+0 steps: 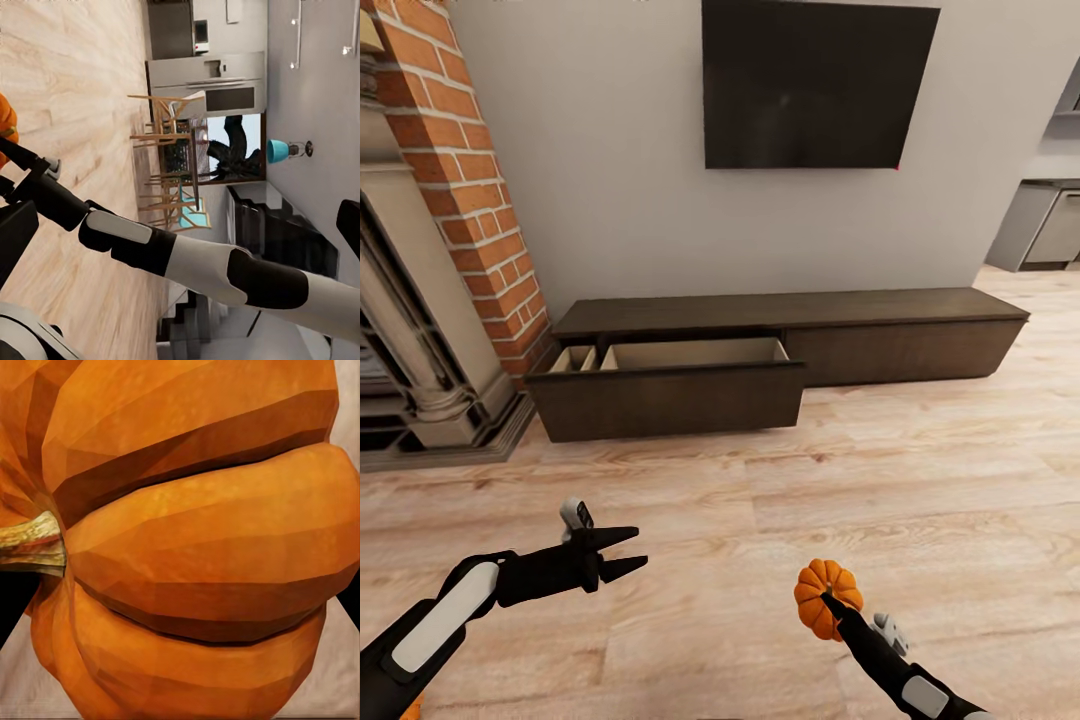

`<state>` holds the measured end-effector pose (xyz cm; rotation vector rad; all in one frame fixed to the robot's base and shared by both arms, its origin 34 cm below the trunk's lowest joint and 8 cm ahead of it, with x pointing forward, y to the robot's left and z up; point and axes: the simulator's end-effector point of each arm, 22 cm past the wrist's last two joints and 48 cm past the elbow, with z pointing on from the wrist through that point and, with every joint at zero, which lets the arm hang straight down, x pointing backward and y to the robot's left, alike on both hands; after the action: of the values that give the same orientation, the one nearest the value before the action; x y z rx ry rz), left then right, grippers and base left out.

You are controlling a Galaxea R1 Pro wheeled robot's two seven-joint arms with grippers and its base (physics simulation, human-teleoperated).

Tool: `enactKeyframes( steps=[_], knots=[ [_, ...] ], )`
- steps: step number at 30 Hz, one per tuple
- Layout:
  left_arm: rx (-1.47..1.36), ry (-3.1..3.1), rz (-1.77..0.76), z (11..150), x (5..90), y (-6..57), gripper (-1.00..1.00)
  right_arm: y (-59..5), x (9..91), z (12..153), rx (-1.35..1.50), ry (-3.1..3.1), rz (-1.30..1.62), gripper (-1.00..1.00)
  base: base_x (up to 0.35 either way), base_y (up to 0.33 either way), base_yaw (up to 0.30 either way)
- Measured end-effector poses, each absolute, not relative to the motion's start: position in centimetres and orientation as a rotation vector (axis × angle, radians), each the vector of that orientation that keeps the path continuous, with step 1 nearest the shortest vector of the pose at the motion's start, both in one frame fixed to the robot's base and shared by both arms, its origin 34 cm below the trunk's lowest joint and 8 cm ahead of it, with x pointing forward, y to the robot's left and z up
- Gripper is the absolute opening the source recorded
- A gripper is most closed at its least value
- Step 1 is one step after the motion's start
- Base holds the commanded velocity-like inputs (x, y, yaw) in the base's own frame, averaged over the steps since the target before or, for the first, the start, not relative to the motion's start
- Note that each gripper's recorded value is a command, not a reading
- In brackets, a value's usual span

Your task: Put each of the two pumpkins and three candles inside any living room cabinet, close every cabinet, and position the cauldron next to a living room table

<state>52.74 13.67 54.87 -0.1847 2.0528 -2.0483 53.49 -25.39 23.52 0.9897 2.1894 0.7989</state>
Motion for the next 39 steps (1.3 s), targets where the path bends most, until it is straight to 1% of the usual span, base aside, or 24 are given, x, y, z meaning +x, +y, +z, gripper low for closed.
enactKeyframes(
  steps=[8,39],
  knots=[
    [-0.184,2.053,-2.048,54.89,52.72,13.67,1.0,-25.38,53.46,23.52,0.986,2.192,0.798,-1.0,-0.057,0.0,0.252],
    [-0.198,2.058,-2.044,54.55,52.79,13.84,1.0,-25.98,53.33,23.14,0.99,2.201,0.753,-1.0,-0.001,0.0,0.288]
  ],
)
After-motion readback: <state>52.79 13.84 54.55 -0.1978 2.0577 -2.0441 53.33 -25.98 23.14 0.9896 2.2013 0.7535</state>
